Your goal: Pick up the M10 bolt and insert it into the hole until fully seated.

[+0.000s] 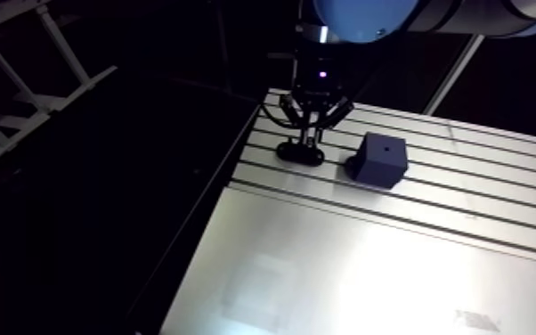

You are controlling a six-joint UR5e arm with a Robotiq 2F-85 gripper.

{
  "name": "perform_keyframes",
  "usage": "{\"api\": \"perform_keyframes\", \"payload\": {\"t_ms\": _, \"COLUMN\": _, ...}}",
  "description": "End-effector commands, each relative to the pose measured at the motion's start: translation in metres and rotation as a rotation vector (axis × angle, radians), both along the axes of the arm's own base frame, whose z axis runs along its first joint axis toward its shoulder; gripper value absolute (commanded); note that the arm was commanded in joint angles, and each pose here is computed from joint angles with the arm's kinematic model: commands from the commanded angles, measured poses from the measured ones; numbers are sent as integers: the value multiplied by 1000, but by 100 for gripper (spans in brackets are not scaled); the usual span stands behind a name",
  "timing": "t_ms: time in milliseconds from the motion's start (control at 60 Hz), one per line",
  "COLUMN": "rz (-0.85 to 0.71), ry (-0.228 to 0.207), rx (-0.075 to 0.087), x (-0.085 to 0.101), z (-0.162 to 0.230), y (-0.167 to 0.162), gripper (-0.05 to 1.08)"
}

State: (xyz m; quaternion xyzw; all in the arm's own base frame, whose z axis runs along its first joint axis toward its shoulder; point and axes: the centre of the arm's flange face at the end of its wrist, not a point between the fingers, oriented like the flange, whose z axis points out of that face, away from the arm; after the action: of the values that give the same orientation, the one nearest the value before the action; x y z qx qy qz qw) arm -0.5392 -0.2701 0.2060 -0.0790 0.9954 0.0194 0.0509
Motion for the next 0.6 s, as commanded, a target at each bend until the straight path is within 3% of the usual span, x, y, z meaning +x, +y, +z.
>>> {"api": "perform_keyframes", "payload": {"t_ms": 17, "rz": -4, "ry": -5, "rx": 8, "x": -4, "z": 11, "y": 0, "gripper": 82}}
{"api": "perform_keyframes", "payload": {"t_ms": 150, "rz": -3, "ry": -1, "rx": 14, "x": -7, "z": 23, "y": 0, "gripper": 86}}
{"api": "perform_keyframes", "payload": {"t_ms": 250, "rz": -2, "ry": 15, "rx": 26, "x": -10, "z": 31, "y": 1, "gripper": 88}}
{"api": "perform_keyframes", "payload": {"t_ms": 417, "rz": -1, "ry": 52, "rx": 18, "x": -16, "z": 49, "y": 0, "gripper": 90}}
{"api": "perform_keyframes", "payload": {"t_ms": 600, "rz": -8, "ry": 103, "rx": 3, "x": -29, "z": 76, "y": 1, "gripper": 100}}
